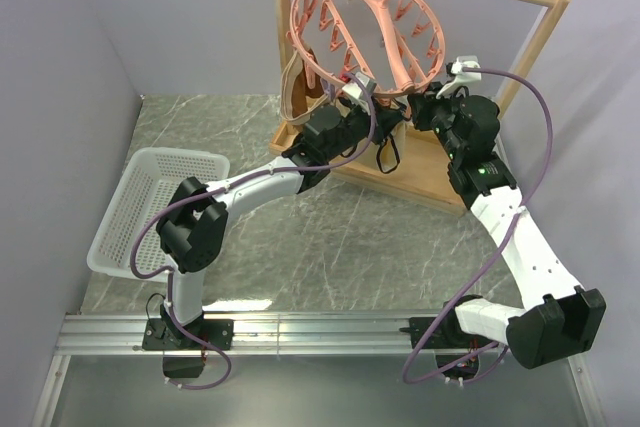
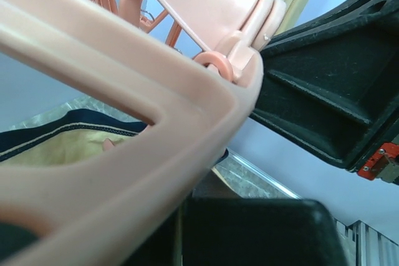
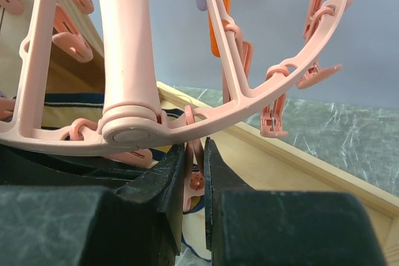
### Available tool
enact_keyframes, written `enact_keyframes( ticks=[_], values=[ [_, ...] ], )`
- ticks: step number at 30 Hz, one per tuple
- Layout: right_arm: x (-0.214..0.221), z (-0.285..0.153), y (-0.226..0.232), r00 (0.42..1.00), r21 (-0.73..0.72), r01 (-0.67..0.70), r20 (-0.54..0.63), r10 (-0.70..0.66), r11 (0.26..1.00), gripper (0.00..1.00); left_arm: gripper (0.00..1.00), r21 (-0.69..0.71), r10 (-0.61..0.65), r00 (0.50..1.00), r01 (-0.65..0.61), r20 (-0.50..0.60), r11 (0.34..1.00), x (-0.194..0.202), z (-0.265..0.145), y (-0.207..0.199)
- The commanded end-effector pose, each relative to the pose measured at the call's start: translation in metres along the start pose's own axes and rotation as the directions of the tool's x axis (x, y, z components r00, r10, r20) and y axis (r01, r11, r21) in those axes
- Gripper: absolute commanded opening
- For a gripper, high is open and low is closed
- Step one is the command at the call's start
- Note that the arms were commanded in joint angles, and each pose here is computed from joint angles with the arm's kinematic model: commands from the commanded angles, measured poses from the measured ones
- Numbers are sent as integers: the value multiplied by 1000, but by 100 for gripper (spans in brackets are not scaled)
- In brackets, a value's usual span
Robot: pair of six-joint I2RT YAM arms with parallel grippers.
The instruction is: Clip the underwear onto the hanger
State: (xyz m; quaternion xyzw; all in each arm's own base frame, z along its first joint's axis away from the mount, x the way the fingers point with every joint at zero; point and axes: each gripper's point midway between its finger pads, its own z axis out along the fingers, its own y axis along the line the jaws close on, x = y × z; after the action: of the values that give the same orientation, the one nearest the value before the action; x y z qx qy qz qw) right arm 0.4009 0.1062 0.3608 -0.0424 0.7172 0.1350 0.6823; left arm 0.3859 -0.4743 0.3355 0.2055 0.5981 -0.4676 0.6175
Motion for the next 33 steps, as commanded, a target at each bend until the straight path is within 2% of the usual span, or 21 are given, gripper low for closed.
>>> enact_keyframes(
  ticks=[1, 17, 33],
  values=[
    [22, 3, -22, 998, 113, -31, -46, 36, 993, 0, 0, 111, -23, 980, 1, 195, 994, -88, -6, -54],
    [35, 7, -23, 994, 121, 16, -108, -3, 992, 0, 0, 70, 5, 963, -24, 270, 997, -117, -1, -54],
    [40, 11, -26, 993, 149, 18, -117, -1, 989, 0, 0, 142, -37, 960, -3, 278, 990, -125, -4, -71]
  ],
)
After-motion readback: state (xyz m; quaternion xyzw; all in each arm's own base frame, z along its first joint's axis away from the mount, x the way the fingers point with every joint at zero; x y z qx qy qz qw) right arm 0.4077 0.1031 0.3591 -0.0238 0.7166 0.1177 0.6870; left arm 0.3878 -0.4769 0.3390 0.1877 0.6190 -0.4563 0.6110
